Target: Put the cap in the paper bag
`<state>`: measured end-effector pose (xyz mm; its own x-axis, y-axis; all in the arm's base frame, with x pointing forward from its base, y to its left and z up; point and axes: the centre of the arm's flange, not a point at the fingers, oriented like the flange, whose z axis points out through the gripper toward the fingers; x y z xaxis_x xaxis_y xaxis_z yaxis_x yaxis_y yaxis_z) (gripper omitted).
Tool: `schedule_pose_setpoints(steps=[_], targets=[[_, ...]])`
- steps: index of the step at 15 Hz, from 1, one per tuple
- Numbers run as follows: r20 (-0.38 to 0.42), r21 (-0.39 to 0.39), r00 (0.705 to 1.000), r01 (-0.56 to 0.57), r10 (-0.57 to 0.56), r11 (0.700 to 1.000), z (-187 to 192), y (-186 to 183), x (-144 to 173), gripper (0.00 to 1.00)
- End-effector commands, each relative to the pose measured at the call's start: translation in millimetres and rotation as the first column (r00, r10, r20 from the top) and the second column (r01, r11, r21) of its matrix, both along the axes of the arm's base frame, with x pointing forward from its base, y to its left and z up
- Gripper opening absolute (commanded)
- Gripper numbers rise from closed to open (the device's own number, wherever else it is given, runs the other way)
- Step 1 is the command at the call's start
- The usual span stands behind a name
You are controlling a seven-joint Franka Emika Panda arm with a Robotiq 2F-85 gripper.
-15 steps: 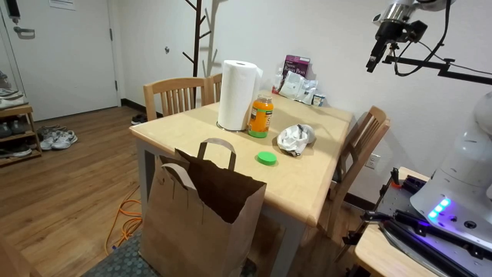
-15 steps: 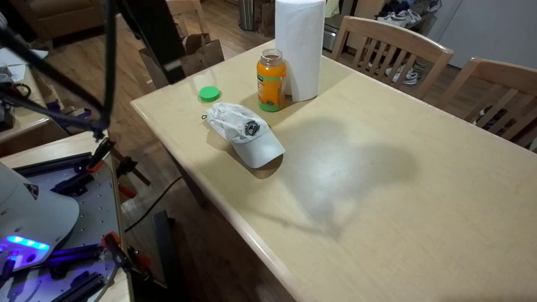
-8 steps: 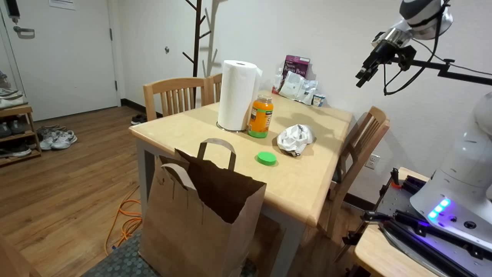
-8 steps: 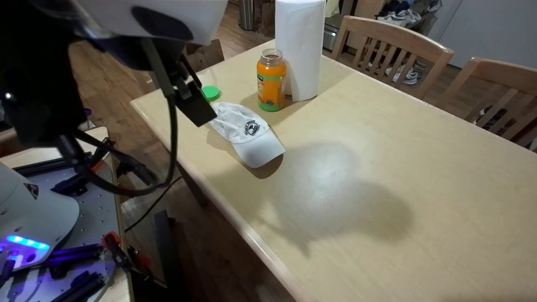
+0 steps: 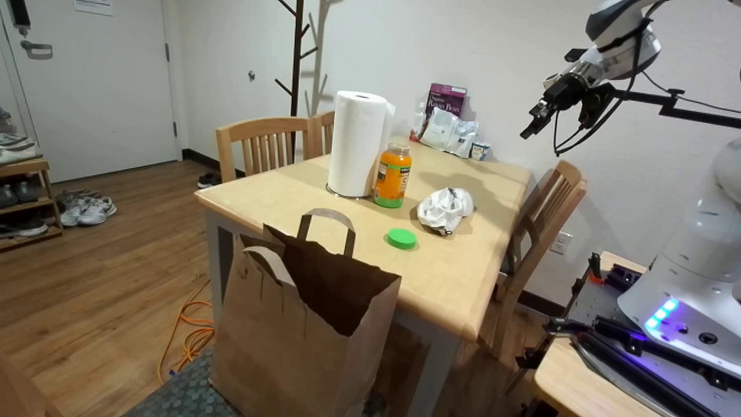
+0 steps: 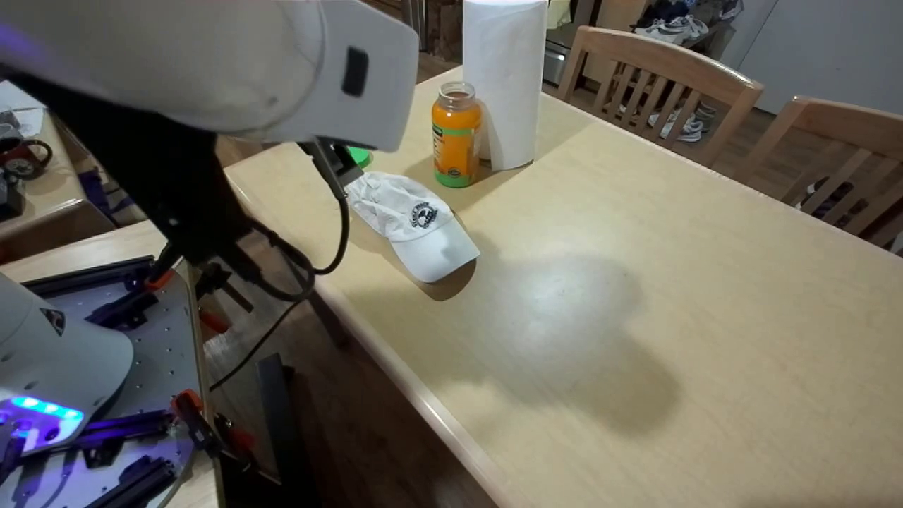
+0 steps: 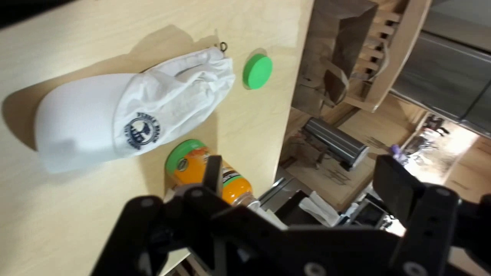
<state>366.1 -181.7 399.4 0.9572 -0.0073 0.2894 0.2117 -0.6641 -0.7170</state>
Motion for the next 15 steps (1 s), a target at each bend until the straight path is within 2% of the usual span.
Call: schedule_pose_setpoints(steps=[1,2,3,4,6,8,12,13,15], targets=[[-0.038,0.160,0.991,-0.118,0.126,0.980,-31,-12,35,1.00],[-0.063,0.209,0.986,-0.141,0.157,0.968,-39,-12,37,1.00],[-0.130,0.231,0.975,-0.149,0.182,0.961,-43,-12,36,1.00],[-0.075,0.191,0.988,-0.117,0.134,0.975,-31,6,14,1.00],[-0.129,0.223,0.978,-0.134,0.165,0.966,-44,2,20,1.00],[-0.162,0.254,0.979,-0.081,0.125,0.964,-56,-5,31,1.00],[-0.168,0.188,0.985,-0.011,0.044,0.982,-74,-28,60,1.00],[-0.178,0.150,0.984,0.003,0.024,0.989,-80,-33,66,1.00],[-0.200,0.138,0.979,-0.012,0.040,0.990,-96,-41,77,1.00]])
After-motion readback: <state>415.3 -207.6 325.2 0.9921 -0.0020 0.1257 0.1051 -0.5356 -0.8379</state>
